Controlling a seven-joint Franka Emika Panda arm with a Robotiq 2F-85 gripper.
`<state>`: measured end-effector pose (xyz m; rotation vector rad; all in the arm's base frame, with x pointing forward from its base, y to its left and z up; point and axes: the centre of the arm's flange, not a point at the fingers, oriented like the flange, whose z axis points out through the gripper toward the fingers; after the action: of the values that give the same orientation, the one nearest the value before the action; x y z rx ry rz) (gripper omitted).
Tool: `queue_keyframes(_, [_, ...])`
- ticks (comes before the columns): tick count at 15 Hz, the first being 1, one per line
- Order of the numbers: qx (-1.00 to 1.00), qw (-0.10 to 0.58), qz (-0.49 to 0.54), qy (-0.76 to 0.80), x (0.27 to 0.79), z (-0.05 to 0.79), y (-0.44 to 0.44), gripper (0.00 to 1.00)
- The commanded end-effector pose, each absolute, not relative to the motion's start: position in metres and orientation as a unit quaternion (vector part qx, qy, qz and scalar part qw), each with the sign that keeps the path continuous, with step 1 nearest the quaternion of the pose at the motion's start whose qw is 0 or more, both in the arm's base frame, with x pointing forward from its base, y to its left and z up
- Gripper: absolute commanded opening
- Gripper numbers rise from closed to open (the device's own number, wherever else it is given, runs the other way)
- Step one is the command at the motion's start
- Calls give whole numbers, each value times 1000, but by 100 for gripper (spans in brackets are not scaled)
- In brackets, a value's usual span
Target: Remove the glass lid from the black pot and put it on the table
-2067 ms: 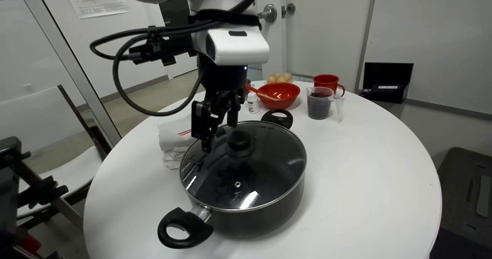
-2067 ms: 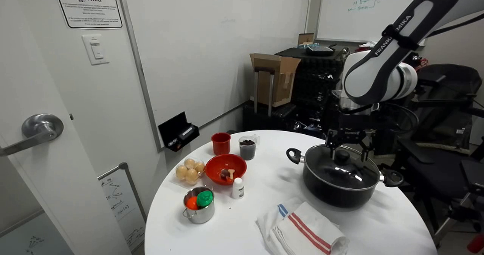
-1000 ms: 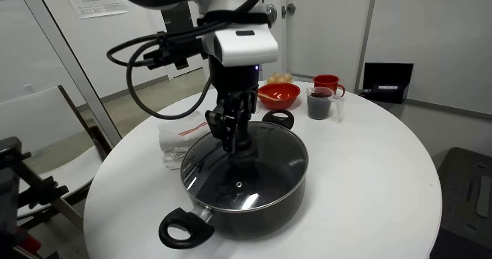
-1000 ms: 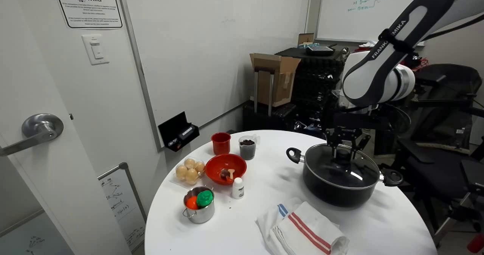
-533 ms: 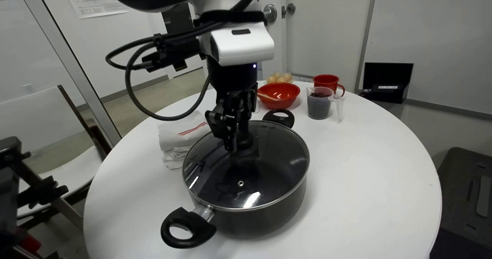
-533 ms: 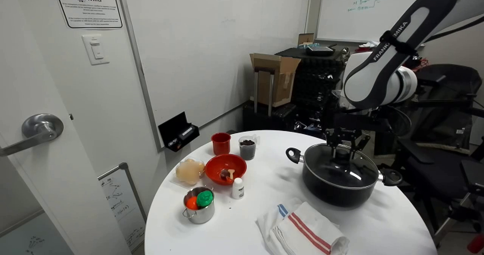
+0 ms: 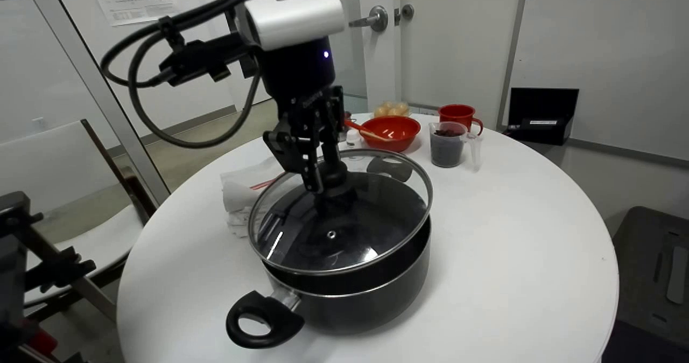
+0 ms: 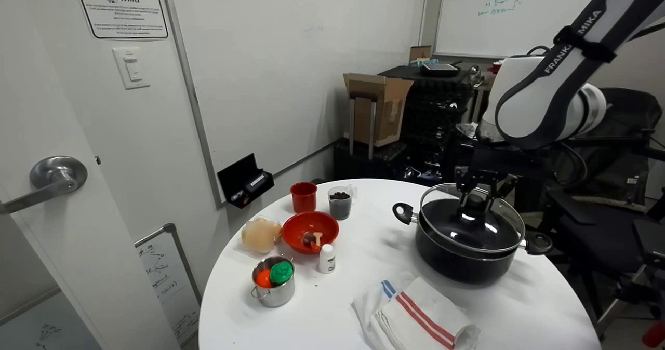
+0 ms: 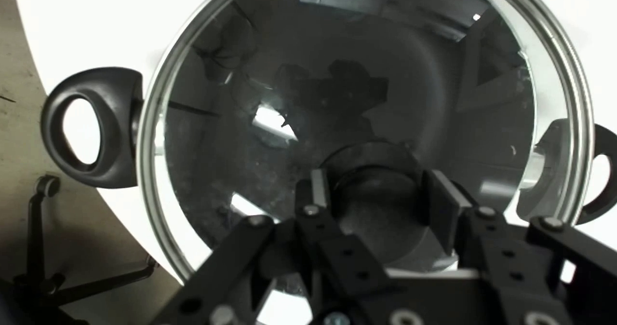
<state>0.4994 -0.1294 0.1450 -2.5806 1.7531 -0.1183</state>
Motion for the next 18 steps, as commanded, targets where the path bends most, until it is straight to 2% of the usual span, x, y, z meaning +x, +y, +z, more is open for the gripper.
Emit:
queue_keyframes(1, [-836,13,-72,544,484,190,-110,26])
queue_keyframes(10, [-918,-22,-107,381,529,251,-25,26])
queue_keyframes(18, [-976,-65,-85,190,566,272,84,26])
